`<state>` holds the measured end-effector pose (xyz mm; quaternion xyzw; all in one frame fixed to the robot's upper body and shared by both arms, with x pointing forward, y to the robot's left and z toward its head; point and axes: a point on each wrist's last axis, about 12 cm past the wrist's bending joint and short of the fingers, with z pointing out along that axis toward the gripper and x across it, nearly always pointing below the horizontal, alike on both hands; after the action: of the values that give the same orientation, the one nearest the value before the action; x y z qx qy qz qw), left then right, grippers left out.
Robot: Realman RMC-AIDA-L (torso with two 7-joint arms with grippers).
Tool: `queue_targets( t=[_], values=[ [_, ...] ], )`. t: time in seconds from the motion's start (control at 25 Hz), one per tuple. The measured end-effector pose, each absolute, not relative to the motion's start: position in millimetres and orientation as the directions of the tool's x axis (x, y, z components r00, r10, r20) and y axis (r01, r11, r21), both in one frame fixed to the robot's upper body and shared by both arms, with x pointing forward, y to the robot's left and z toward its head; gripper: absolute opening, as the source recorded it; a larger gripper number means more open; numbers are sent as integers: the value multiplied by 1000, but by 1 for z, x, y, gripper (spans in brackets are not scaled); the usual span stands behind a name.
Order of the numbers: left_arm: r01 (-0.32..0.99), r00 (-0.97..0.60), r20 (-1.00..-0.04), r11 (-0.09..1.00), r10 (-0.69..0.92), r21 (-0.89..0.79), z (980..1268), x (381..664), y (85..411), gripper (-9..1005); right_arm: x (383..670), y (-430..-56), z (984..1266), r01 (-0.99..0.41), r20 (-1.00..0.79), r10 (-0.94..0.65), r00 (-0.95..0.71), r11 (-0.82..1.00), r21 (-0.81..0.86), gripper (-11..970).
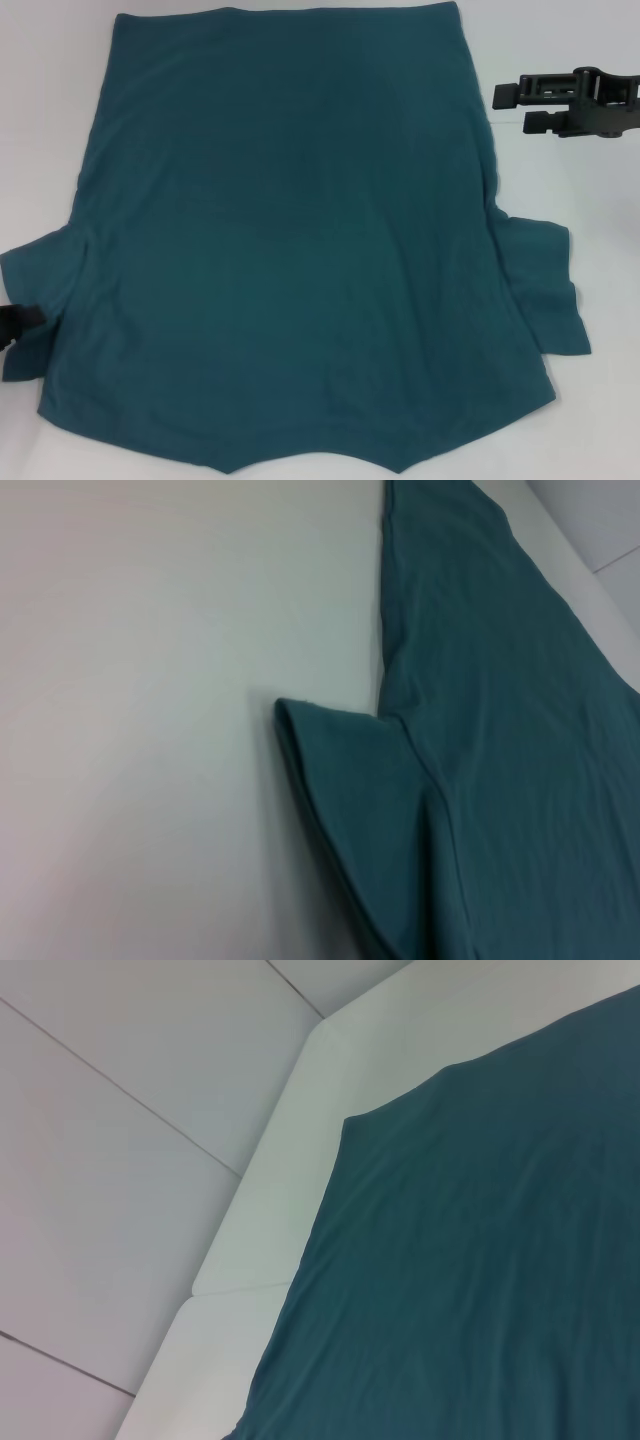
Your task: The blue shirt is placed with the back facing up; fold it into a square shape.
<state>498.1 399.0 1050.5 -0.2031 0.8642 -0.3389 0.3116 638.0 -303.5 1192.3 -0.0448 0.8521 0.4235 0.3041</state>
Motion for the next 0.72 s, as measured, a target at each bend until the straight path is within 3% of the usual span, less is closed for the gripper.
queue_targets(
  t=[0.44, 0.72],
  values=[
    [-124, -750, -424, 737, -508, -665, 1055, 502, 402, 55, 637, -309, 1191, -322, -554, 196, -809, 640, 698, 824],
    [-63, -770, -503, 831, -393, -552, 1076, 516, 408, 0, 635, -312, 1189, -314, -550, 200, -811, 643, 698, 821]
  ],
)
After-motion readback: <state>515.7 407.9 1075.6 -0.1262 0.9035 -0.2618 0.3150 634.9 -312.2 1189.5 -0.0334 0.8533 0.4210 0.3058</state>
